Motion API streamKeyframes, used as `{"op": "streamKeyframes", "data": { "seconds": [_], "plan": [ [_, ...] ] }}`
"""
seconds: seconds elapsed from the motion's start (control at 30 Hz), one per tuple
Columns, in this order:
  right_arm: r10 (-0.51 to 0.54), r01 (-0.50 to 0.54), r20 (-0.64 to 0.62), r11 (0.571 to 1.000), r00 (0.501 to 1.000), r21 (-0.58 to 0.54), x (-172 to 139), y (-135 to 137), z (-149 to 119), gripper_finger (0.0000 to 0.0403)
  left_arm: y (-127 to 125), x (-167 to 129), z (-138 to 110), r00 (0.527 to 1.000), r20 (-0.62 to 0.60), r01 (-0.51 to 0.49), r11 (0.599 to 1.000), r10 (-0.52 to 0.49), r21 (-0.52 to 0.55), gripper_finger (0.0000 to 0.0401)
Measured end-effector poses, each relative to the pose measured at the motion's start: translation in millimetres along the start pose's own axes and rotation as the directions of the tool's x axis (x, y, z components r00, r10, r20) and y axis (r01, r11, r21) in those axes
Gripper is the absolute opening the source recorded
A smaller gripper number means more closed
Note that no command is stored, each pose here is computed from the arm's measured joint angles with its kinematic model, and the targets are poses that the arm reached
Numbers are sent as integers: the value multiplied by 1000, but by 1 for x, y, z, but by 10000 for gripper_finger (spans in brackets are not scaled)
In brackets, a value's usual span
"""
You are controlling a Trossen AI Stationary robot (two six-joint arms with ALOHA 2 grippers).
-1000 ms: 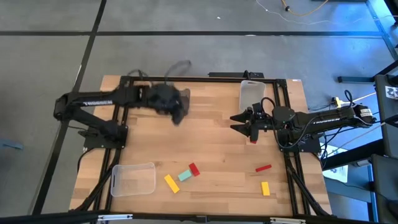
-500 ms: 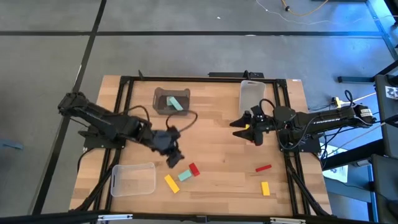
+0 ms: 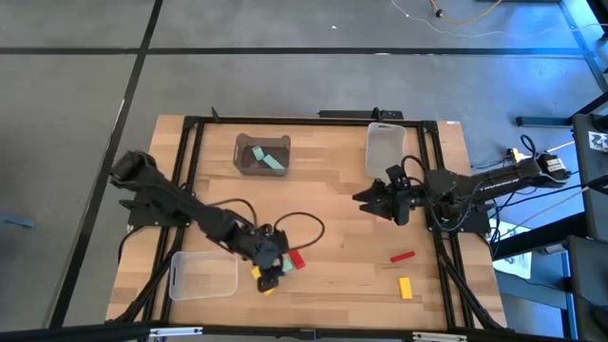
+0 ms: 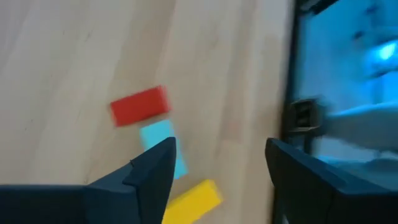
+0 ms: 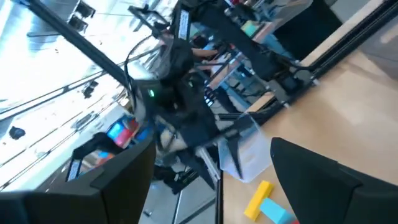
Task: Sort & place blocks by color
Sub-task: Put the light blue block into the black bin
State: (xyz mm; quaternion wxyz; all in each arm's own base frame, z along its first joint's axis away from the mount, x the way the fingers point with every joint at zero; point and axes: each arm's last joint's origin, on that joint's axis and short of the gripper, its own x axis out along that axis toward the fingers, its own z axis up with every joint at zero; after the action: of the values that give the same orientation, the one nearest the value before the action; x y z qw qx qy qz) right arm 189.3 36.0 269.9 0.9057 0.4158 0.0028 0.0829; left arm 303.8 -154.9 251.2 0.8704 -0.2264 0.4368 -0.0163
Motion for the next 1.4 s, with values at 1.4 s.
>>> {"op": "streamKeyframes", "data": {
  "seconds": [1.4],
  "plan": [
    [-128, 127, -9, 991, 992, -31, 0, -4, -12, 318, -5, 100, -4, 858, -323, -452, 885, 399, -109, 271]
  ]
}}
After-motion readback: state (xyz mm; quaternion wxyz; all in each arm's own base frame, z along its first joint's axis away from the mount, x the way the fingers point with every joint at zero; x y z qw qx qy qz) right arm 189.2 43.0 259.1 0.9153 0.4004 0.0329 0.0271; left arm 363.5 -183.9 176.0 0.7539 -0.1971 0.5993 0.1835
